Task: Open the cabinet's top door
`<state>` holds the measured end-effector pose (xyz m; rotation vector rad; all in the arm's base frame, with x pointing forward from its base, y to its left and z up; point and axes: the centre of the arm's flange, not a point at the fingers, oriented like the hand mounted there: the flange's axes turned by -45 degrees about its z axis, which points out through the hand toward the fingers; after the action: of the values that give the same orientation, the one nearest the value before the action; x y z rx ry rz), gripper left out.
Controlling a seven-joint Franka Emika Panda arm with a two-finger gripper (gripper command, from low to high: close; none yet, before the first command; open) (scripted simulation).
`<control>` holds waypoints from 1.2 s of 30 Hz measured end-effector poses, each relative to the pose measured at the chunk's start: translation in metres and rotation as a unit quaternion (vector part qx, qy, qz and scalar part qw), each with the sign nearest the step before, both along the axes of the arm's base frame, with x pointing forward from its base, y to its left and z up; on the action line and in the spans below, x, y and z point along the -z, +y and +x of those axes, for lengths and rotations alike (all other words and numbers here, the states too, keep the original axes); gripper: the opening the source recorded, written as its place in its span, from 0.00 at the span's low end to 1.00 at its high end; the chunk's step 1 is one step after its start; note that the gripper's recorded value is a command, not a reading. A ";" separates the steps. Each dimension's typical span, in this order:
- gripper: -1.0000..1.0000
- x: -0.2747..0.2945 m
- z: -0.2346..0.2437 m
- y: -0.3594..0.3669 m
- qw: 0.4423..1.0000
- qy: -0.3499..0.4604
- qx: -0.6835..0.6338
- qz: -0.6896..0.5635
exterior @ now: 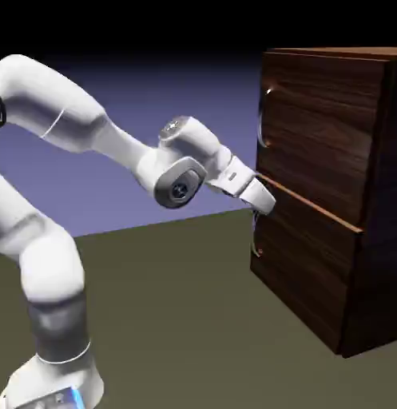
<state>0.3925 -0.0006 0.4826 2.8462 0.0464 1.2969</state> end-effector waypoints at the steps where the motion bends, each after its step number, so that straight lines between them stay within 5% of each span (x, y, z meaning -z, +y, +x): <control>1: 0.50 -0.009 0.001 -0.002 1.000 -0.011 0.003 0.001; 20: 0.50 -0.143 -0.013 0.005 0.978 -0.202 0.046 0.013; 36: 0.50 -0.182 -0.022 0.070 0.947 -0.316 0.051 0.006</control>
<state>0.3703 0.0695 0.6646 2.2600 -0.1147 2.1016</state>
